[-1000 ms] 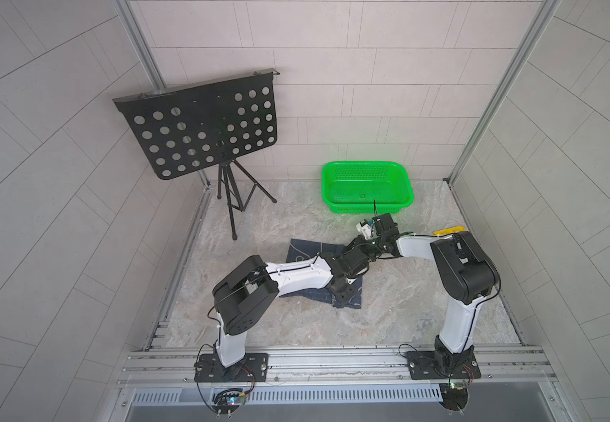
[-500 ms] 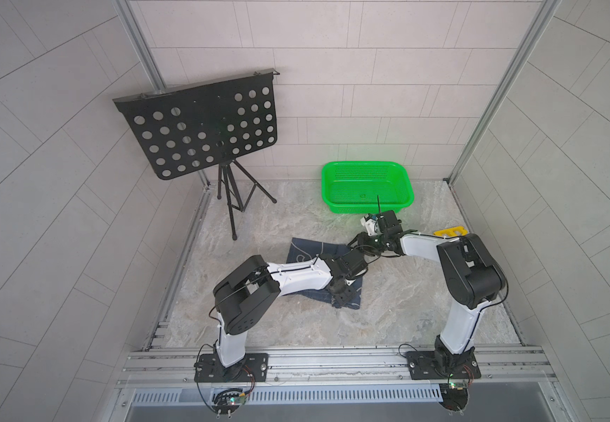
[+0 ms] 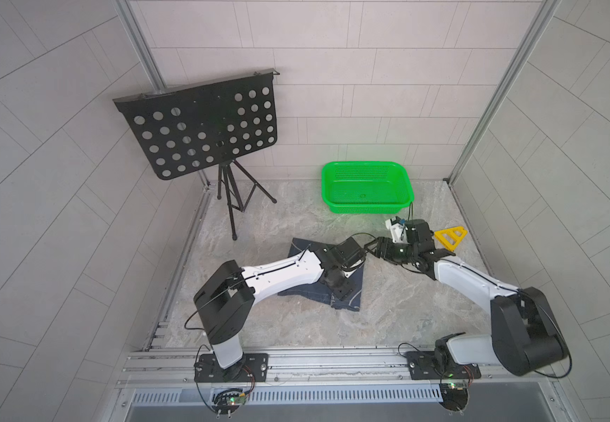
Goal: Roll up the pillowcase
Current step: Roll the pillowcase at the center of the board.
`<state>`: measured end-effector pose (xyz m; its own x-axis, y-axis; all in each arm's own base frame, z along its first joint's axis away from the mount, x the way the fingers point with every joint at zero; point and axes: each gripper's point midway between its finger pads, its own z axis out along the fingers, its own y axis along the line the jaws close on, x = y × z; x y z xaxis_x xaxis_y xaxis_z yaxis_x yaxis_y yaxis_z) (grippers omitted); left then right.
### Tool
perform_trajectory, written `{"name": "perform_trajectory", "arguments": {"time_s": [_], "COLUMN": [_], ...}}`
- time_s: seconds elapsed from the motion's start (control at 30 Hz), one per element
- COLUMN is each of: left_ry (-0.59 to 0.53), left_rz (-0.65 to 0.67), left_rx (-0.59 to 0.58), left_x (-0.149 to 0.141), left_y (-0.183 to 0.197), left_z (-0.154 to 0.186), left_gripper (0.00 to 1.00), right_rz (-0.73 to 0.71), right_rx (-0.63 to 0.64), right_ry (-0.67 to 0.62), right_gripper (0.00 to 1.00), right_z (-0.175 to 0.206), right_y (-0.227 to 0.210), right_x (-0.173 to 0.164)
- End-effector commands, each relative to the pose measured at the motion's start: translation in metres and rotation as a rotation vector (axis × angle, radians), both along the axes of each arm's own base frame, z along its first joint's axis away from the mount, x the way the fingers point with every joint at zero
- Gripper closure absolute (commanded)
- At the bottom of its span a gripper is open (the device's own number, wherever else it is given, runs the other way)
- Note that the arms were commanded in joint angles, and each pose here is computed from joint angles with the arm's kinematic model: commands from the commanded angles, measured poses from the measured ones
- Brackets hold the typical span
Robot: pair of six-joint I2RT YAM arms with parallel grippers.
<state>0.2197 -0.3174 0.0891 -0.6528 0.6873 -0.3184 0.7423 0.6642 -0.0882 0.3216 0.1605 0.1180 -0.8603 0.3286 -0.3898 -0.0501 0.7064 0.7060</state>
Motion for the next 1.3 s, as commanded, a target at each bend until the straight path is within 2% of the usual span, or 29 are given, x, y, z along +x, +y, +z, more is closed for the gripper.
{"name": "perform_trajectory", "arguments": {"time_s": [0.0,0.23,0.53,0.77,0.97,1.13,1.27], "left_ry": [0.107,0.142,0.084,0.054,0.087,0.120,0.123], "left_rz": [0.119,0.194,0.208,0.237,0.259,0.257,0.243], "left_rx": [-0.075,-0.199,-0.062,0.050,0.036,0.004,0.025], "left_x": [0.001,0.035,0.064,0.070,0.066,0.063,0.063], "left_y": [0.019,0.015,0.019,0.036,0.034,0.026,0.028], "left_z": [0.002,-0.008,-0.047,-0.066,-0.072,-0.071,-0.071], "left_gripper": [0.28,0.31,0.39,0.46,0.46,0.46,0.46], "right_rz": [-0.036,-0.100,-0.113,-0.095,-0.055,-0.026,-0.022], "right_rx": [0.043,0.194,0.344,0.490,0.458,0.404,0.389], "right_ry": [0.088,0.144,0.193,0.204,0.235,0.237,0.226], "right_gripper": [0.31,0.27,0.29,0.41,0.48,0.61,0.79], "right_z": [-0.018,-0.051,-0.077,-0.078,-0.079,-0.076,-0.071], "right_y": [0.001,0.012,0.027,0.042,0.048,0.052,0.051], "right_x": [-0.029,-0.046,-0.035,-0.020,-0.016,-0.016,-0.015]}}
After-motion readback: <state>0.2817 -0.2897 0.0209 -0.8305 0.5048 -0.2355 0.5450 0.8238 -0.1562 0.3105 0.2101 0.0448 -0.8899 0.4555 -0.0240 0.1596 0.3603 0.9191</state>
